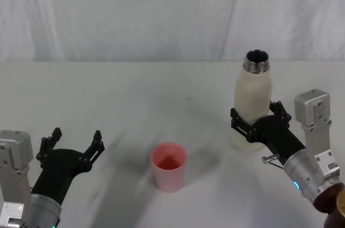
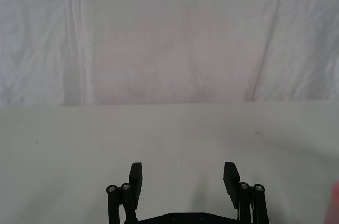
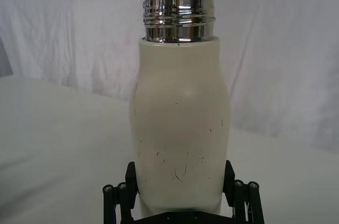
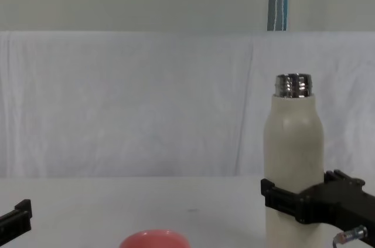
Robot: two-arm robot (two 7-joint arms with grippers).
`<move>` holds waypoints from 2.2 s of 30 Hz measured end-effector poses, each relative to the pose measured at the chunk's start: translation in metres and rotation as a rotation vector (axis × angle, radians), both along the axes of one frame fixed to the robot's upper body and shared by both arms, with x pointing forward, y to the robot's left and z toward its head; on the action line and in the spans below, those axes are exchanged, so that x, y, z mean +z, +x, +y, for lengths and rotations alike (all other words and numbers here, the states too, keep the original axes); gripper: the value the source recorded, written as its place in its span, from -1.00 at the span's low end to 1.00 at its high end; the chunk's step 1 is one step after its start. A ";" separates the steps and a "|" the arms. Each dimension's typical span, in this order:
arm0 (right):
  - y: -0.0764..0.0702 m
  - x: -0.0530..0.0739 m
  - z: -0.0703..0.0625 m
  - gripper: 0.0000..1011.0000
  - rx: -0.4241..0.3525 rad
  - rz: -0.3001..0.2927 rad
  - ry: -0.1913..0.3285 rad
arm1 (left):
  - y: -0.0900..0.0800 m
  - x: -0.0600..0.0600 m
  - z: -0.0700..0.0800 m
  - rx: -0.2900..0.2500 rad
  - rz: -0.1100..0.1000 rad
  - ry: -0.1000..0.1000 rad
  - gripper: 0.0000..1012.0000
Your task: Grasp the thermos with one hand and pour water into the cup lid.
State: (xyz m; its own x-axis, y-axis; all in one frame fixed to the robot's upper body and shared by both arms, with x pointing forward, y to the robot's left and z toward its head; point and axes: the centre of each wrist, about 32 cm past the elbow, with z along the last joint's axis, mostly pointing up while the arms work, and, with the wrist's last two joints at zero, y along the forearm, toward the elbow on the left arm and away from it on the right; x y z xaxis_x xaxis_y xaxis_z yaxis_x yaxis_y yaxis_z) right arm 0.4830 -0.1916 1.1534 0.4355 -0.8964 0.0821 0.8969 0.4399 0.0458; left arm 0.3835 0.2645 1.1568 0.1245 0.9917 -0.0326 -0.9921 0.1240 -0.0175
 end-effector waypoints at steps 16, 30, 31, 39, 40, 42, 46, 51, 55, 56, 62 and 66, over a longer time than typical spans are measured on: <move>-0.016 0.021 -0.006 0.88 -0.005 -0.206 -0.285 | 0.000 0.000 0.000 0.000 0.000 0.000 0.98; -0.035 0.024 -0.009 0.88 0.007 -0.319 -0.467 | 0.000 0.000 0.000 0.000 0.000 0.000 0.98; -0.037 0.023 -0.008 0.88 0.011 -0.329 -0.490 | 0.000 0.000 0.000 0.000 0.000 0.000 0.98; -0.044 0.018 -0.006 0.88 0.017 -0.361 -0.568 | 0.000 0.000 0.000 0.000 0.000 0.000 0.98; -0.045 0.017 -0.006 0.88 0.018 -0.366 -0.578 | 0.000 0.000 0.000 0.000 0.000 0.000 0.98; -0.047 0.016 -0.005 0.88 0.025 -0.385 -0.607 | 0.000 0.000 0.000 0.000 0.000 0.000 0.98; -0.049 0.012 -0.002 0.88 0.049 -0.420 -0.679 | 0.000 0.000 0.000 0.000 0.000 0.000 0.98; -0.048 0.006 0.001 0.88 0.074 -0.450 -0.746 | 0.000 0.000 0.000 0.000 0.000 0.000 0.98; -0.047 0.002 0.004 0.88 0.080 -0.469 -0.787 | 0.000 0.000 0.000 0.000 0.000 0.000 0.98; -0.046 0.001 0.005 0.88 0.079 -0.472 -0.797 | 0.000 0.000 0.000 0.000 0.000 0.000 0.98; -0.043 -0.002 0.010 0.88 0.074 -0.478 -0.829 | 0.000 0.000 0.000 0.000 0.000 0.000 0.98; -0.039 -0.004 0.012 0.88 0.065 -0.493 -0.868 | 0.000 0.000 0.000 0.000 0.000 0.000 0.98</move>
